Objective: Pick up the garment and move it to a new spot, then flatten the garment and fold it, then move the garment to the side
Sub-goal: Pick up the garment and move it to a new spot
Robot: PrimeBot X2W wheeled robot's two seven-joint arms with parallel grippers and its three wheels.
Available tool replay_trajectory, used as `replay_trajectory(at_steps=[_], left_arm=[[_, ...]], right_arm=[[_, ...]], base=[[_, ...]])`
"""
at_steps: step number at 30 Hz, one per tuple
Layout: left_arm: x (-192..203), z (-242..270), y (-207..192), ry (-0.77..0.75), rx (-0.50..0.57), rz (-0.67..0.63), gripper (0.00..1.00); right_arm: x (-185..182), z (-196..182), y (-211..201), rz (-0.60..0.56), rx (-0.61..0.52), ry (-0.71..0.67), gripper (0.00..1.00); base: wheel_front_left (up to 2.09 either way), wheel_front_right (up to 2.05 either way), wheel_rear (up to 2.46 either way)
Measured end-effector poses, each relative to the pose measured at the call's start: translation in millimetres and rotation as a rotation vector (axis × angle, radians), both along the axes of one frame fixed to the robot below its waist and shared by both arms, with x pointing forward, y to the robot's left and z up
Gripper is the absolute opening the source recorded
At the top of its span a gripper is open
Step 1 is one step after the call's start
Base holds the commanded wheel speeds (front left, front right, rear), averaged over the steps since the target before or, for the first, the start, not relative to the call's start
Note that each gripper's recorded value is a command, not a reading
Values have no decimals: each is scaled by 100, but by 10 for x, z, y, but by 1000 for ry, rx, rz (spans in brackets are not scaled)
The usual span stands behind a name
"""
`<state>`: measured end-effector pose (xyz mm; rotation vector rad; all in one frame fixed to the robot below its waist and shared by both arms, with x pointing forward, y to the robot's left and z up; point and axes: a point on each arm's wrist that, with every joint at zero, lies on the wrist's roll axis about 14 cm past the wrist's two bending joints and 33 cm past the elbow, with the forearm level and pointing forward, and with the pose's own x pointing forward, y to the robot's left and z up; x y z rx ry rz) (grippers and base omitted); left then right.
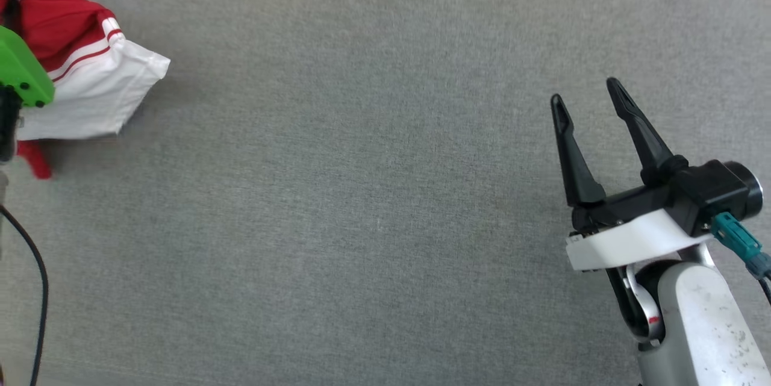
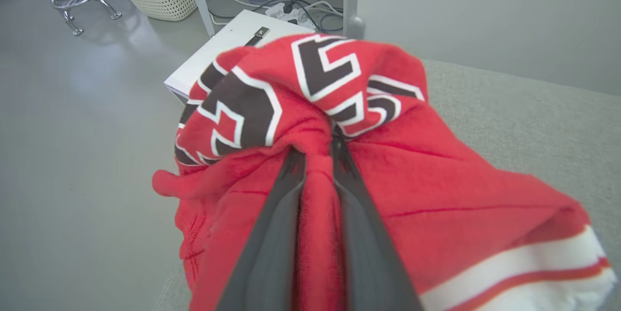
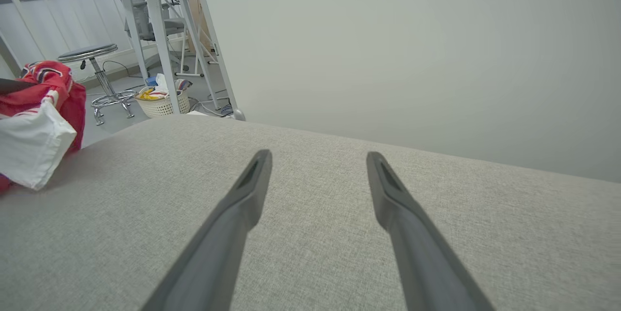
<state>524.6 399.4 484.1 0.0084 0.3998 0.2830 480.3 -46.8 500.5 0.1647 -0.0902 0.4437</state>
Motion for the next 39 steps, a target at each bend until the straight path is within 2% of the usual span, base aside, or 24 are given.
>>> replay_trajectory(at_steps=[6,13,22,29,34,39], left_arm=[[-85,391,-272,-128,58,-74,0],[-110,514,-1069,-168,29,-271,0],[-259,82,-2615,-32,-68,-659,0],[-636,-236,-3672,76,-46,-984,0],[-1019,-526,-4236,162,-65,-1174,0],[-1344,-796,-4578,243,-123,-1297,0]], right_arm=[[-173,220,-109,-36,15,-28,100],[-358,449,-192,-59,19,-68,100],[-516,534,-538,-153,3,-80,100],[-662,497,-1011,-286,-9,-62,100],[-726,465,-1301,-369,-16,-50,100],[-727,340,-1416,-402,-28,-14,100]], base=[[0,0,0],[0,0,0],[0,0,0],[0,0,0],[0,0,0],[0,0,0]])
